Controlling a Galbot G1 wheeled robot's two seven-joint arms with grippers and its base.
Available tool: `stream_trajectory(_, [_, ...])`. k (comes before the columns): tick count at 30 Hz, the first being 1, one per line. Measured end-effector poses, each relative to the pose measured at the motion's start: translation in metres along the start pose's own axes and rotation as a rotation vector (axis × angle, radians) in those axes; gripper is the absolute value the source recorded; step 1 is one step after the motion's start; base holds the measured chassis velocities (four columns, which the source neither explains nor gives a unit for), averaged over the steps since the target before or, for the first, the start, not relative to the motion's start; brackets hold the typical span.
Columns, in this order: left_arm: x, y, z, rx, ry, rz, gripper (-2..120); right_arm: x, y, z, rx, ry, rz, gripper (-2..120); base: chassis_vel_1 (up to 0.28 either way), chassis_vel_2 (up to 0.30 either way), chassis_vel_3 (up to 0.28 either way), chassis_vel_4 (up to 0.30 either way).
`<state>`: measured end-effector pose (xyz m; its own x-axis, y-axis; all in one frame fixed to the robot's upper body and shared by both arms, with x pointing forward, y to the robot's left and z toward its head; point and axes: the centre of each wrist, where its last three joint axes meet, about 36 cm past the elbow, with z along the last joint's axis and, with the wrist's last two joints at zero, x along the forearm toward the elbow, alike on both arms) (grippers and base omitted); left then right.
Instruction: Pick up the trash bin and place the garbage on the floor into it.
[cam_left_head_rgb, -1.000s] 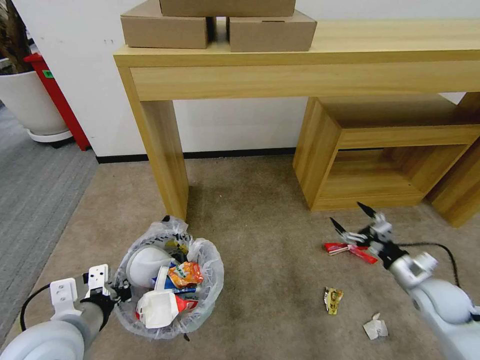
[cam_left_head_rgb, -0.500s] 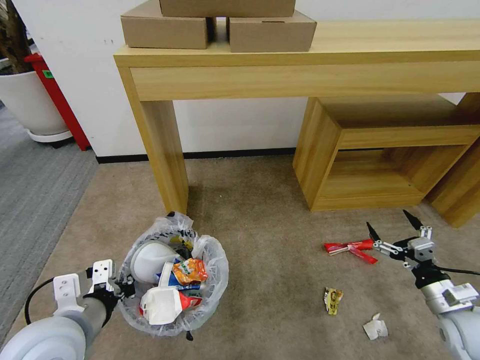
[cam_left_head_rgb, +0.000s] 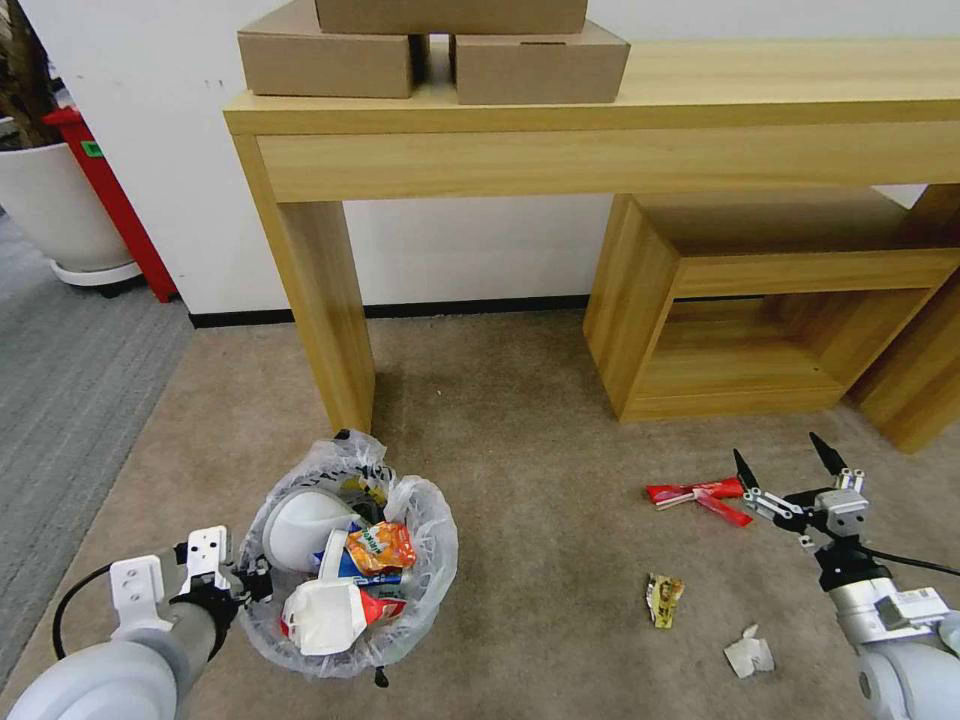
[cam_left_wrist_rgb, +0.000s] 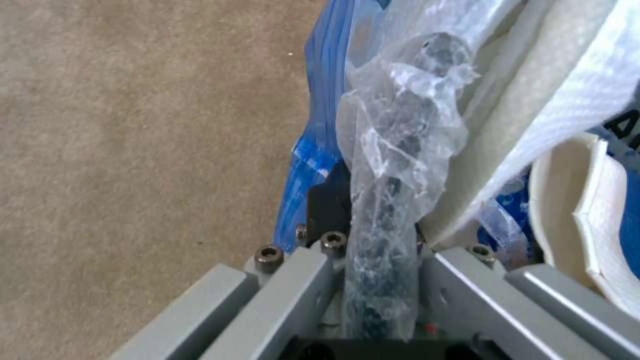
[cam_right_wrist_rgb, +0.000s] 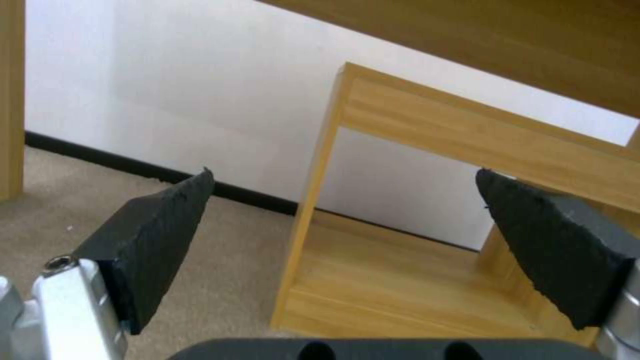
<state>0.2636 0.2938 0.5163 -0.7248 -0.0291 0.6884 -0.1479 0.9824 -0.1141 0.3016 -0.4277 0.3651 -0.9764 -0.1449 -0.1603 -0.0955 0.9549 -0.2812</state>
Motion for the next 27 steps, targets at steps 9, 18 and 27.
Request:
stream_trajectory(9, [-0.001, 0.0013, 0.0005, 0.0, 0.003, -0.004, 0, 0.0007, 0.004, 0.0059, 0.012, 0.009, -0.018, 100, -0.051, -0.07, -0.058, -0.057])
stream_trajectory(18, [-0.001, 0.0015, 0.0019, -0.003, 0.005, -0.002, 0, -0.0002, 0.007, 0.0074, 0.014, 0.007, -0.032, 100, -0.103, -0.109, -0.102, -0.112])
stream_trajectory(27, [-0.001, 0.0016, 0.0024, -0.01, 0.003, 0.0, 0, -0.0029, 0.0055, 0.0062, 0.013, 0.004, -0.025, 100, -0.113, -0.115, -0.115, -0.115])
